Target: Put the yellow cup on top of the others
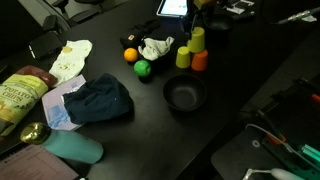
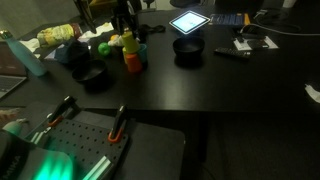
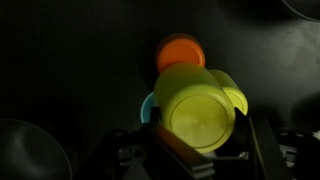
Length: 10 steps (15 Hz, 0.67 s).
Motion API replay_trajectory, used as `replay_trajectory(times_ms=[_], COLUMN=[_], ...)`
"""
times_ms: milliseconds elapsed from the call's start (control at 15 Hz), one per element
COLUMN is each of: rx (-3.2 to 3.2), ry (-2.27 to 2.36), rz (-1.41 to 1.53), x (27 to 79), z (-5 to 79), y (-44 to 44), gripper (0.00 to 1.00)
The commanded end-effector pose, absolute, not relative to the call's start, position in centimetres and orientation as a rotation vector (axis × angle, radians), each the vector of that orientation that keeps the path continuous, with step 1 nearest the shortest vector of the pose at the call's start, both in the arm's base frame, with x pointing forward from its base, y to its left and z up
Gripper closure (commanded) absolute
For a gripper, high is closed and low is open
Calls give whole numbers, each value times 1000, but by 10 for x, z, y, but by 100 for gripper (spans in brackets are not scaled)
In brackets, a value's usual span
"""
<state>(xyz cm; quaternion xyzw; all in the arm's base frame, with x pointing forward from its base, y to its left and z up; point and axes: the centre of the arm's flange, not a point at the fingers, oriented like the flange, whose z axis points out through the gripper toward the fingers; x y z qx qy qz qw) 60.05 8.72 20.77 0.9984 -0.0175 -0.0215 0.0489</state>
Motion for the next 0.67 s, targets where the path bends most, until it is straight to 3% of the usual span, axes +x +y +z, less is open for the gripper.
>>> replay_trajectory(times_ms=[0,400,467,600], rx=[3072,3076,3077,3081], ry=[26,73,69,57], rz=[-26,0,3,-1], x=[612,613,613,612], z=[205,206,207,208], y=[89,92,92,93], gripper=[56,56,16,3])
